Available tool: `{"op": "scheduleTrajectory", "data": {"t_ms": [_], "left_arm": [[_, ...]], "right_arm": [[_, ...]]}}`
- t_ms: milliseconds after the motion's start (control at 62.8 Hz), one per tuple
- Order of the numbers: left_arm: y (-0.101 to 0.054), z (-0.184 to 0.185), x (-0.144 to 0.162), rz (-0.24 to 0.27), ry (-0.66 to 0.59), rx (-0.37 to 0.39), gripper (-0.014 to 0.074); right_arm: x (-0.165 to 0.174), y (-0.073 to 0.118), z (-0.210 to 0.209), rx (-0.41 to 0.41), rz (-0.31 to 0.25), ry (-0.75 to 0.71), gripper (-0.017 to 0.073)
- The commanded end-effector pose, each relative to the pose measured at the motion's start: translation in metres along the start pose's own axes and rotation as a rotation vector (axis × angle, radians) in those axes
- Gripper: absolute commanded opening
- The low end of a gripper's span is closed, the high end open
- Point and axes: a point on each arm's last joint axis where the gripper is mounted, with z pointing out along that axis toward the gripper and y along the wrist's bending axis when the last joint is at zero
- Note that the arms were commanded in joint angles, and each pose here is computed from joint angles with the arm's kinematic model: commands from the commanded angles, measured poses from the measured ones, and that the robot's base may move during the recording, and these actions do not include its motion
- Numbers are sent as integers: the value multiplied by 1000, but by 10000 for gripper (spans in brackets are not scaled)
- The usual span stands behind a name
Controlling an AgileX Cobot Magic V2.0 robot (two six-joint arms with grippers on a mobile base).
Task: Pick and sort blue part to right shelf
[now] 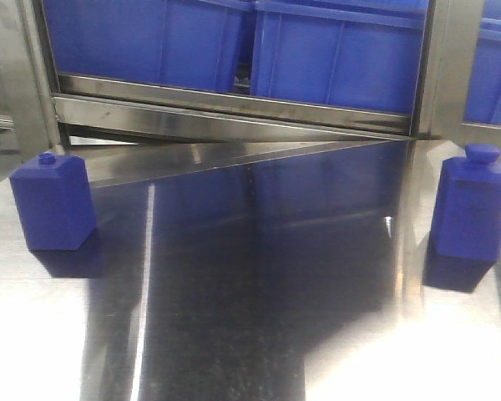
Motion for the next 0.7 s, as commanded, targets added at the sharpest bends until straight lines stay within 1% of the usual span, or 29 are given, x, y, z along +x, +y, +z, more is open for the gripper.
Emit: {"op": "scheduleTrajectory", "data": {"t_ms": [0, 48, 64, 111, 191, 271, 303, 382, 446, 510, 557, 653, 685], "left_arm": [[-3, 10, -39, 25, -20, -3, 367], [-4, 16, -50, 25, 8, -7, 429], [-4, 19, -51, 25, 37, -11, 451], [-5, 26, -57, 25, 83, -18, 482], [-4, 43, -58, 23, 206, -34, 521], [-6, 60, -53, -4, 365, -31, 553], [-8, 66, -52, -17, 411, -23, 569], [-15, 80, -49, -52, 525, 18, 607], [-21, 93, -43, -62, 612, 52, 637], [-33, 110, -39, -70, 688, 109, 663], [-40, 119, -38, -71, 715, 142, 670], [-60, 143, -33, -50, 774, 213, 670], [-66, 152, -29, -43, 800, 227, 670]], "right_arm": [[-17, 2, -3, -11, -5, -128, 32], [-17, 2, -3, -11, -5, -128, 32], [-17, 2, -3, -11, -5, -128, 32], [-17, 2, -3, -11, -5, -128, 32], [-17, 2, -3, -11, -5, -128, 32], [-17, 2, -3, -11, -5, -128, 32], [-17, 2, -3, -11, -5, -128, 32], [-17, 2, -3, -11, -5, -128, 32], [-17, 2, -3, -11, -5, -128, 32], [-17, 2, -3, -11, -5, -128, 32], [-17, 2, -3, -11, -5, -128, 32], [-17, 2, -3, -11, -5, -128, 32], [-17, 2, -3, -11, -5, -128, 32]]}}
